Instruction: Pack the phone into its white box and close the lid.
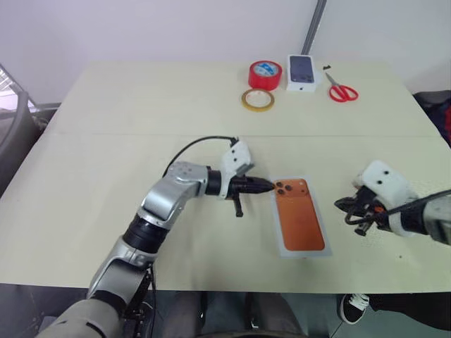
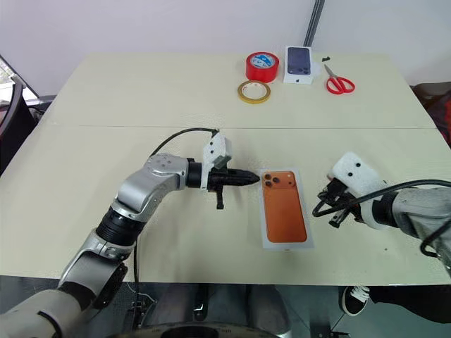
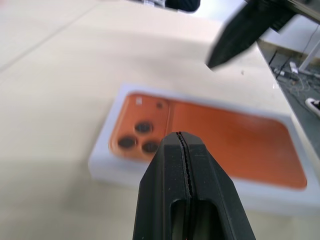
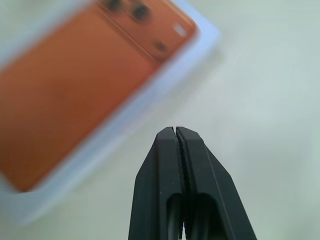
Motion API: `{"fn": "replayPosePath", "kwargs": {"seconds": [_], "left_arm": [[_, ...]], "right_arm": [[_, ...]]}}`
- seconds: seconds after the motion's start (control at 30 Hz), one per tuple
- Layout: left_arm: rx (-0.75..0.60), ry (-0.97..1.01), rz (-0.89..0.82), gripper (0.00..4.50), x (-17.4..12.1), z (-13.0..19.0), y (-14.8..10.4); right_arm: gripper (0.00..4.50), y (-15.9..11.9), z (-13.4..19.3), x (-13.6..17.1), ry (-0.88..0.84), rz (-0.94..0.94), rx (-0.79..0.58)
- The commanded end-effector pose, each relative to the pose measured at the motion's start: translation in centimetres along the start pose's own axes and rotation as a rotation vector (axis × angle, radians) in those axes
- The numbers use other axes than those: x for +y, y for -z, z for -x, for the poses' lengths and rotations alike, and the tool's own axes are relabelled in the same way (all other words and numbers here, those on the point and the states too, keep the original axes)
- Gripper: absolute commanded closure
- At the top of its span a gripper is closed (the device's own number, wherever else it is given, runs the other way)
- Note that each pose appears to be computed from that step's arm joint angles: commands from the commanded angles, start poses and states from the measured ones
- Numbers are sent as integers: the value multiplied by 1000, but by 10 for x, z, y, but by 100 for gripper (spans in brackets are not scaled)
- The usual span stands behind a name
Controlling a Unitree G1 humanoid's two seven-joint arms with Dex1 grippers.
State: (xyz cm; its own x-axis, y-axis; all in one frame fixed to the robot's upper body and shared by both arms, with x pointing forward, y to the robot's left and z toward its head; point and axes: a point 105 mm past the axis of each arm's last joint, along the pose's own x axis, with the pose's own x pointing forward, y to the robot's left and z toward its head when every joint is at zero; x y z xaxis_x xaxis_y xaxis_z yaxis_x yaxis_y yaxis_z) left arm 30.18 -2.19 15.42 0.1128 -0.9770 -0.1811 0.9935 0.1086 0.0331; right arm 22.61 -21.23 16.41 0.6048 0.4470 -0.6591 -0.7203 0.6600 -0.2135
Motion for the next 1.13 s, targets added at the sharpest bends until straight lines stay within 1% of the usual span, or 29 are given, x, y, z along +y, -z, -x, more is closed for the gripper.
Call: {"fn": "replayPosePath", "kwargs": {"seconds": [0.03, 0.17, 0.27, 0.3, 0.4, 0.43, 0.5, 0.53, 0.57, 0.63, 0.67, 0.7, 0.8, 0.87, 0.93, 1.03, 1.13], "left_arm": [[85, 8, -93, 450, -3, -16, 12], [192, 27, -149, 450, -5, -28, 37], [219, 29, -163, 450, -4, -27, 45], [218, 24, -162, 450, -2, -26, 46], [100, -48, -93, 450, 11, -10, 25], [47, -98, -84, 450, 20, 4, 13], [-37, -223, -88, 450, 39, 43, -4], [-59, -283, -97, 450, 47, 64, -9], [-69, -318, -103, 450, 51, 77, -11], [-47, -450, -125, 450, 62, 123, -5], [-31, -494, -130, 450, 65, 139, -2], [-6, -561, -120, 450, 67, 161, 6], [32, -686, -77, 450, 61, 206, 23], [34, -739, -40, 450, 55, 223, 32], [46, -778, -15, 450, 49, 233, 40], [57, -798, 2, 450, 41, 237, 46], [54, -800, 15, 450, 38, 233, 48]], "right_arm": [[444, 5, -9, 31, -101, 41, 10], [444, 27, -30, 36, -68, 2, 79], [444, 31, -36, 34, -40, 8, 88], [444, 29, -37, 33, -34, 15, 82], [444, 5, -33, 24, 5, 43, -27], [444, -6, -29, 16, 37, 51, -88], [444, -25, -21, -1, 107, 52, -209], [444, -31, -17, -8, 135, 45, -249], [444, -34, -16, -12, 149, 40, -271], [444, -35, -10, -30, 190, 25, -304], [444, -35, -9, -35, 202, 23, -313], [444, -34, -6, -44, 220, 3, -328], [444, -31, -2, -59, 241, -37, -359], [444, -28, -3, -60, 232, -43, -367], [444, -26, -5, -58, 214, -45, -370], [444, -23, -8, -56, 196, -58, -375], [444, -23, -12, -54, 182, -57, -374]]}}
